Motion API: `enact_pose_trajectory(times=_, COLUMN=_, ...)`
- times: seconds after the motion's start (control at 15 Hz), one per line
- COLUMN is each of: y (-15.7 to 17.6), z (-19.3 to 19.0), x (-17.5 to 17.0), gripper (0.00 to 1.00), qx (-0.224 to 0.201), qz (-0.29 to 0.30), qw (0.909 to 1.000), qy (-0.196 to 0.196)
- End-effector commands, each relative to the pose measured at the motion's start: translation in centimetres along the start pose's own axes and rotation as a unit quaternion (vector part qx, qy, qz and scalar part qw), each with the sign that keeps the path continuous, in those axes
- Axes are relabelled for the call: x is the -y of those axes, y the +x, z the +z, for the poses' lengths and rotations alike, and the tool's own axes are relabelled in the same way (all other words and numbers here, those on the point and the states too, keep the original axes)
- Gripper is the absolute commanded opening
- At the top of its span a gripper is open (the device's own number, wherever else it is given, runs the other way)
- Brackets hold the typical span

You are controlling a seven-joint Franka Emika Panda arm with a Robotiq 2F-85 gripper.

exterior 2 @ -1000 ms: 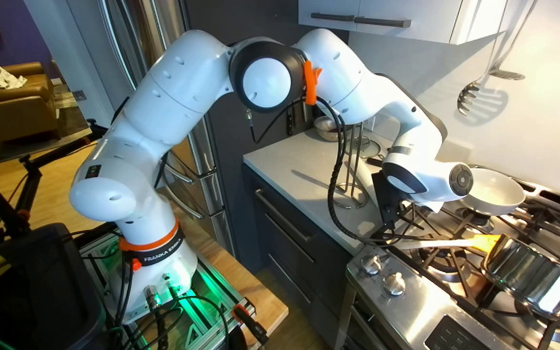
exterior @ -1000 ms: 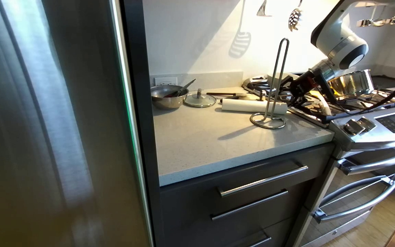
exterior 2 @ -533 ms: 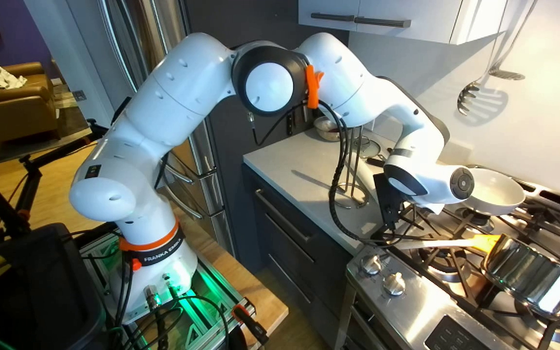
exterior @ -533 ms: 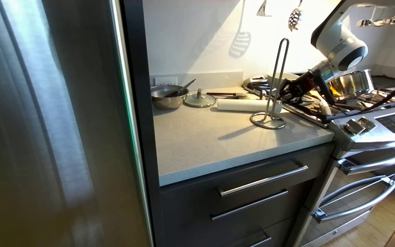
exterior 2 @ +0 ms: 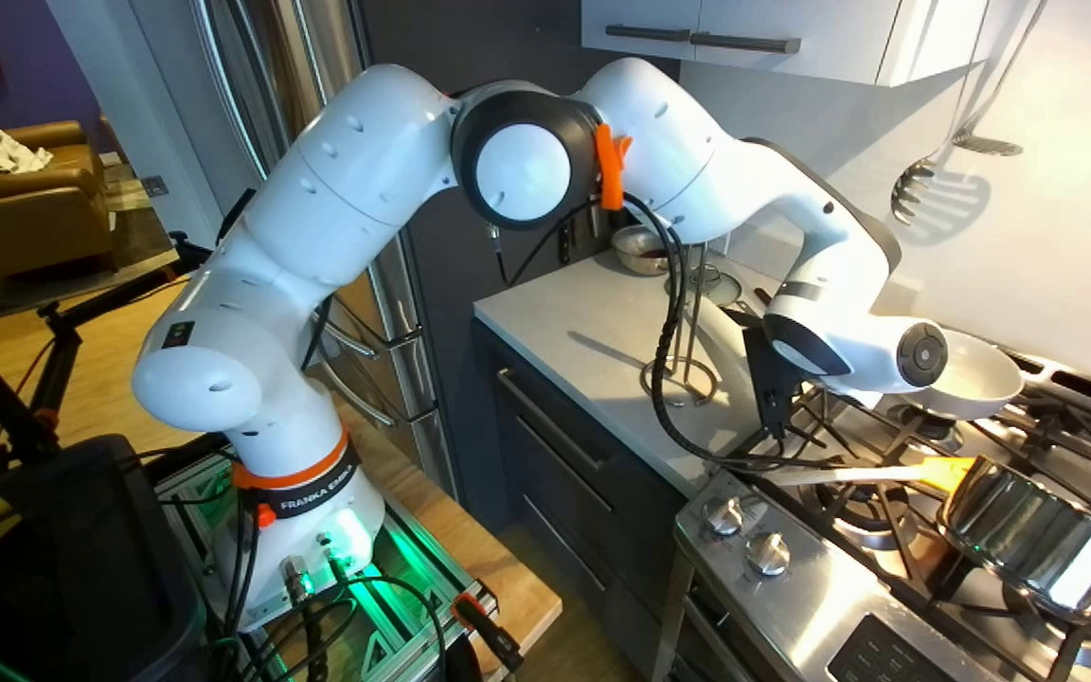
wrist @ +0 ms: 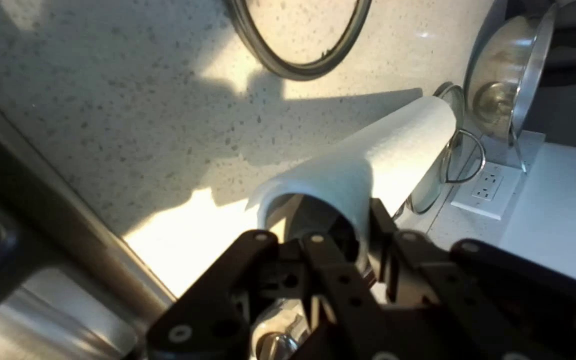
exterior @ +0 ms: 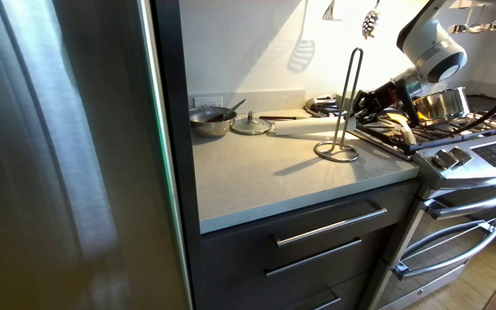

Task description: Put the paper towel roll on the silver stand

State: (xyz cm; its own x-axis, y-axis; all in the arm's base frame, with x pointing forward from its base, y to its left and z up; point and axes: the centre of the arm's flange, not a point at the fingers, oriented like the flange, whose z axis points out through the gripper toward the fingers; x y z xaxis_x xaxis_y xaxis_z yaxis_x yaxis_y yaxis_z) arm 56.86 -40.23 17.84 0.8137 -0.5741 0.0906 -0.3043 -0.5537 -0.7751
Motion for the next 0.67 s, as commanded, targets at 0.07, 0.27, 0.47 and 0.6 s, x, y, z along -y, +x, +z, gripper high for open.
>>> enact_pose_trajectory(times=0.07, y=0.4, z=-3.3, x=2.2, gripper=0.02, qx=-0.011, qz=-0.026, qw=0.9995, qy=0.009)
enact_pose_trajectory(times=0.27, y=0.2, z=-6.5, x=4.9, gripper=0.02, qx=-0.015, qz=-0.057, qw=0.998, qy=-0.021)
enact_pose_trajectory(times=0.47, y=0.1, z=-9.7, x=8.1, gripper=0.02, qx=-0.015, qz=-0.09, qw=0.9939, qy=-0.063)
enact_pose_trajectory(times=0.6, y=-0.1, z=-11.5, x=10.4, gripper=0.02, qx=-0.005, qz=-0.116, qw=0.9887, qy=-0.096)
